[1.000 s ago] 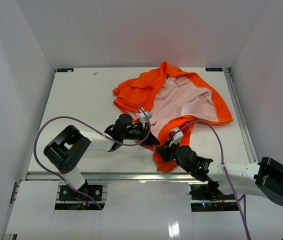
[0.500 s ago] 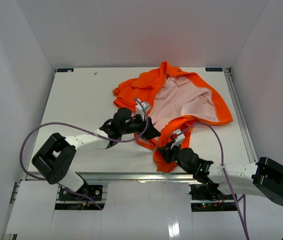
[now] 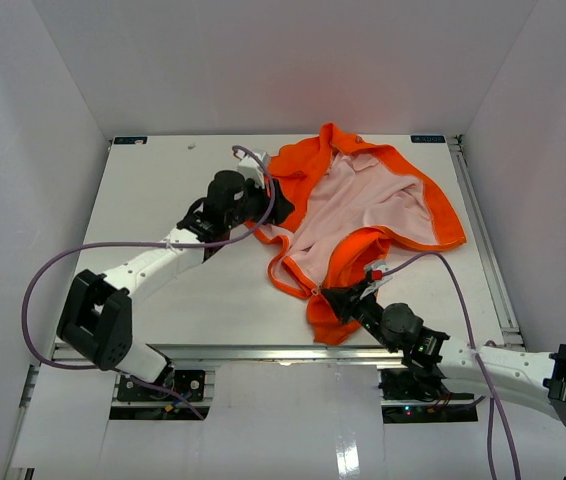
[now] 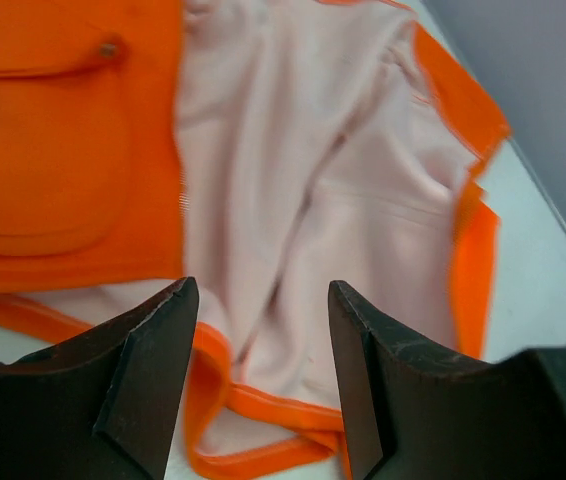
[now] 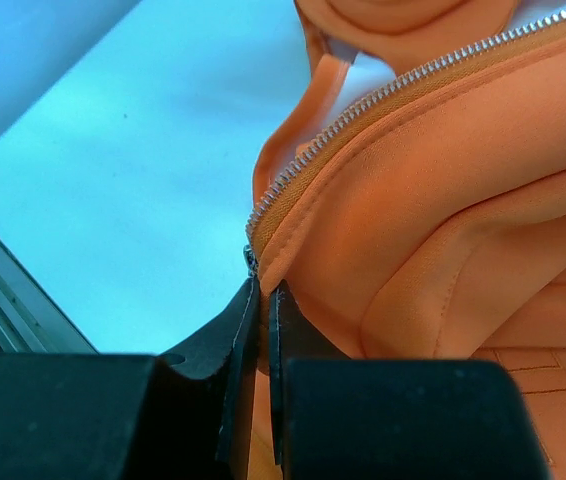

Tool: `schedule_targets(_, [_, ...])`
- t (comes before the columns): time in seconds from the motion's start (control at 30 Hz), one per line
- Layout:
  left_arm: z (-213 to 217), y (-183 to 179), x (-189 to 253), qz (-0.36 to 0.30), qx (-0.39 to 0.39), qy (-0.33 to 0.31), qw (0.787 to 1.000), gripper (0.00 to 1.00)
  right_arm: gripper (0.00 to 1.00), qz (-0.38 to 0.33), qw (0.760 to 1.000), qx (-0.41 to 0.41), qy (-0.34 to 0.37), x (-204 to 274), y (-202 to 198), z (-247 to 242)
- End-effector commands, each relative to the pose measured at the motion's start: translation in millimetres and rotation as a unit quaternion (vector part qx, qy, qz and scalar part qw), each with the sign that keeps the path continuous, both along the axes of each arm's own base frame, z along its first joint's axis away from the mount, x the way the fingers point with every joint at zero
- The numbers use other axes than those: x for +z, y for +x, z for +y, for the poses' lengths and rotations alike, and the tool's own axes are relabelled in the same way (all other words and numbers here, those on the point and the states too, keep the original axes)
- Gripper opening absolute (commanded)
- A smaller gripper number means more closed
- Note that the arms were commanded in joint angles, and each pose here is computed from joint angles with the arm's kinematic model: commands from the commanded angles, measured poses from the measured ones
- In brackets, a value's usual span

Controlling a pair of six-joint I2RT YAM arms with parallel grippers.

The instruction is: Zip up the jacket

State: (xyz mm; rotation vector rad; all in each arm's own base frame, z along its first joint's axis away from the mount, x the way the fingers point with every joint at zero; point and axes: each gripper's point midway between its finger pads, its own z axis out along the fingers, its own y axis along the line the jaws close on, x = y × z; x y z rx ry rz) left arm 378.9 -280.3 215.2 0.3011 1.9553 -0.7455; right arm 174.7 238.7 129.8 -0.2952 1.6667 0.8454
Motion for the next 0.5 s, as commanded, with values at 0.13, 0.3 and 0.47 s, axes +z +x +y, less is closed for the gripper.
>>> schedule_targets(0.13, [18, 63, -35, 0.015, 0.017, 0.075, 0.997, 0.65, 0.08, 0.001, 1.0, -0.023, -0.013, -25, -2, -21])
schedule_targets(0.3, [-9, 63, -63, 0.031, -0.068, 0.094, 0.993, 0.63, 0.08, 0.001, 0.999, -0.035, -0.009, -29, -1, -27])
schedule_targets(0.47, [-16, 32, -113, 0.083, -0.086, 0.136, 0.983, 0.62, 0.08, -0.001, 0.999, -0.046, -0.005, -29, 1, -31])
